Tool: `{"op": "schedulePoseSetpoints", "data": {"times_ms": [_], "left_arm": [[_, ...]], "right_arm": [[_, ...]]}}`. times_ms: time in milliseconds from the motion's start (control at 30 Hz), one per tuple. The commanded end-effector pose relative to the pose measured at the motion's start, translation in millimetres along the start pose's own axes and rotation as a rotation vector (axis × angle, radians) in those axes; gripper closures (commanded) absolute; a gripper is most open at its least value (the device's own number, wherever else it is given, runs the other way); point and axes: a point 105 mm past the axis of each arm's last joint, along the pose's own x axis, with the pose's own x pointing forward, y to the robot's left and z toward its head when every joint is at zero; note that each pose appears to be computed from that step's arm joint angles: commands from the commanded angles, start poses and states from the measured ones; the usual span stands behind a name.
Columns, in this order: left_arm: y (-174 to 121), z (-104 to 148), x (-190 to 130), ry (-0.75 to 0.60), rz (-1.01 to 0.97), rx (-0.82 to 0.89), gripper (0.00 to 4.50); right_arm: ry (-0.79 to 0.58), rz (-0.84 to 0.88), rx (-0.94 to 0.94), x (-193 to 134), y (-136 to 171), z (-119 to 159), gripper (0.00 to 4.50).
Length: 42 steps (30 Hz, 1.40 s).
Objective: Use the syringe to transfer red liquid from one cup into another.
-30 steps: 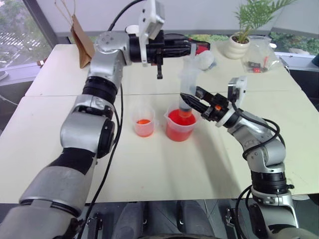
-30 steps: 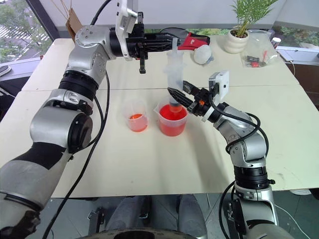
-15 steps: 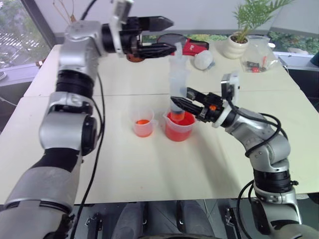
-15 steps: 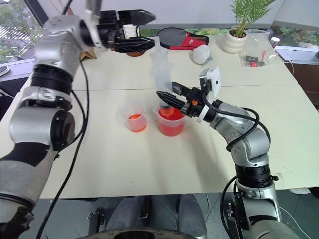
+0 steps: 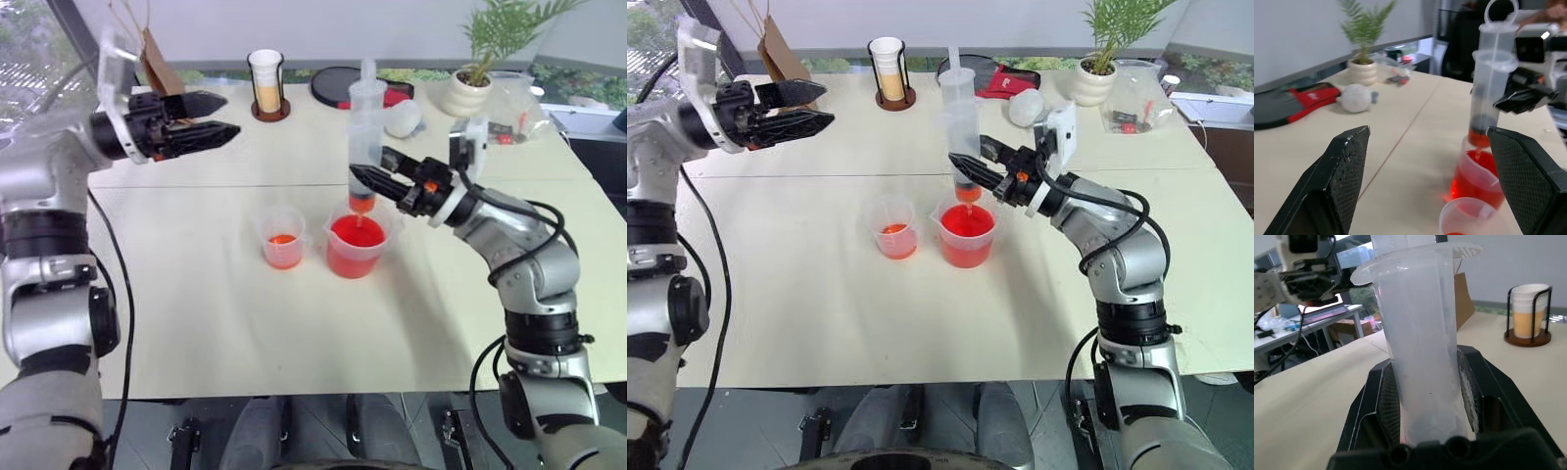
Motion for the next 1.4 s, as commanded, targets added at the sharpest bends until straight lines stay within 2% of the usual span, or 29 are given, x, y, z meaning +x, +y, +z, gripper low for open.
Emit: {"op": "schedulePoseSetpoints", "data": {"times_ms": [33, 167, 467, 600, 900, 1100, 1400], "left_arm": [[-7, 14, -8, -0.023, 0.037, 0.062, 0.58], [-10, 14, -9, -0.038, 0.063, 0.074, 0.58], [-10, 21, -9, -0.071, 0.096, 0.093, 0.58], [-14, 34, -7, -0.089, 0.064, 0.119, 0.58], [-21, 67, -1, -0.128, -0.019, 0.199, 0.58], [-23, 63, 8, -0.105, -0.059, 0.206, 0.58], [-19, 59, -3, -0.079, -0.027, 0.206, 0.58]], "right_arm": [[-0.114, 0.093, -0.030, 18, 17, 47, 3.16], [-0.184, 0.203, 0.062, 42, 44, 60, 3.16], [-0.145, 0.286, 0.074, 76, 73, 17, 3.16], [-0.133, 0.324, 0.048, 80, 80, 3, 3.16], [-0.134, 0.333, 0.048, 85, 80, -7, 3.16], [-0.142, 0.326, 0.059, 88, 81, -9, 3.16], [-0.146, 0.275, 0.081, 89, 69, -10, 3.16]]}}
